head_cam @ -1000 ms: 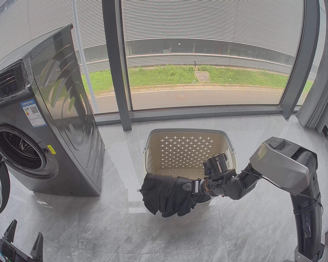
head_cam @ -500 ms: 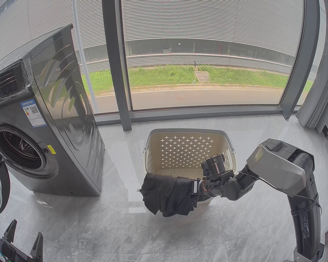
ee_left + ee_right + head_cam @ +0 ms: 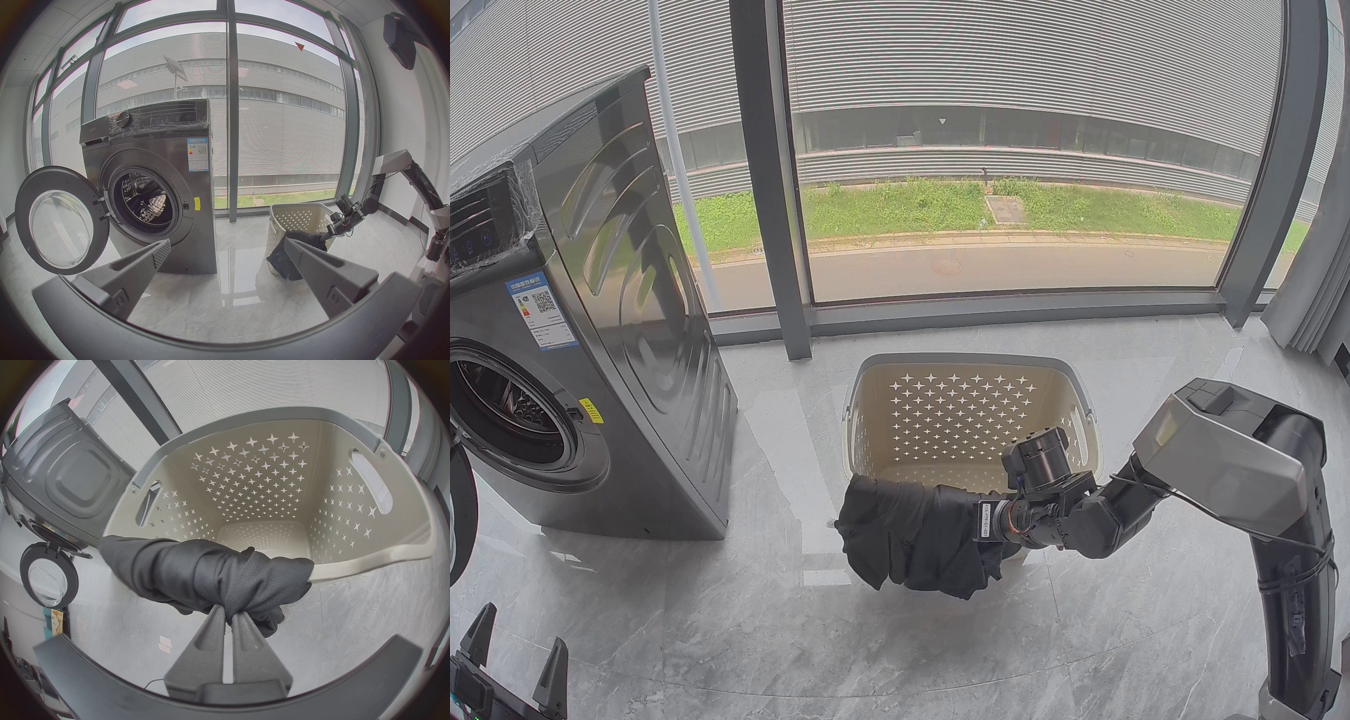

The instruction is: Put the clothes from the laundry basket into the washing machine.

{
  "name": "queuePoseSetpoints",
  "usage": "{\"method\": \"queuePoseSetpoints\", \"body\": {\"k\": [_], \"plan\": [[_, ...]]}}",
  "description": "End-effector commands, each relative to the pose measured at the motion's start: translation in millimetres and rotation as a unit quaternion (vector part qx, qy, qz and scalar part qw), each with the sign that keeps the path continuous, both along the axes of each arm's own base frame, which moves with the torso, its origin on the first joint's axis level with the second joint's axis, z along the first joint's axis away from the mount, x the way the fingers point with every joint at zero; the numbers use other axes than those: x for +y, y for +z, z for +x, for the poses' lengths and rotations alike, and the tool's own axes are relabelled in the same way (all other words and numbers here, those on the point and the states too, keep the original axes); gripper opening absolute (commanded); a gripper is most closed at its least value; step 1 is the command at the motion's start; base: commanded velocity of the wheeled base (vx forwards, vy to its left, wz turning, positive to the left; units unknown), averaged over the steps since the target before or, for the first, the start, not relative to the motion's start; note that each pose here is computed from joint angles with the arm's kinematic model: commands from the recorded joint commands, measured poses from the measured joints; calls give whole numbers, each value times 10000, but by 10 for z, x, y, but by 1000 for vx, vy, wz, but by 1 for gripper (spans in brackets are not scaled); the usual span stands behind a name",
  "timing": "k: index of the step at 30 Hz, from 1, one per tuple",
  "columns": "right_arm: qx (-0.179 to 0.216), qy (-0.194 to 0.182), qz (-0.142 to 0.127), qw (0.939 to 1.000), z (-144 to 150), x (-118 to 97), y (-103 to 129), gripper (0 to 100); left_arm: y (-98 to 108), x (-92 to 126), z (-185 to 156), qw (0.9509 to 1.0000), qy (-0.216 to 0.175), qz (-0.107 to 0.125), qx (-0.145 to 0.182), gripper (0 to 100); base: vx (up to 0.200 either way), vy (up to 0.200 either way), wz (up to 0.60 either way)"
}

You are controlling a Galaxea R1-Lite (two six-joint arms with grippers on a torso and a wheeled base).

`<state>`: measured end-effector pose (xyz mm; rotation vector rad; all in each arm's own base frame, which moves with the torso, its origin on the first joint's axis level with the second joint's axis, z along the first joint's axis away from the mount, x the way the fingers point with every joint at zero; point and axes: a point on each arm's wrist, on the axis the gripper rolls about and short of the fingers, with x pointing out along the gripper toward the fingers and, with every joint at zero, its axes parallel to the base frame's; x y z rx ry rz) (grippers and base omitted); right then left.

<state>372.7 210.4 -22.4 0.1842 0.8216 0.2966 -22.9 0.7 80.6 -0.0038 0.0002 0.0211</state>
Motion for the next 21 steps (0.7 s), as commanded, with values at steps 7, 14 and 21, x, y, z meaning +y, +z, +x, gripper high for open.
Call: {"method": "queuePoseSetpoints", "body": {"k": [7, 14, 21], "plan": [[-161, 127, 118, 9997, -190, 23, 326, 0, -52, 0, 1, 10000, -6, -4, 7, 100, 0, 0, 0], [-197, 124, 100, 9997, -165, 15, 268, 0, -52, 0, 1, 10000, 2, -4, 7, 100, 0, 0, 0], [-80, 119, 26, 9999, -163, 16, 150, 0, -52, 0, 1, 10000, -6, -4, 7, 100, 0, 0, 0]]}}
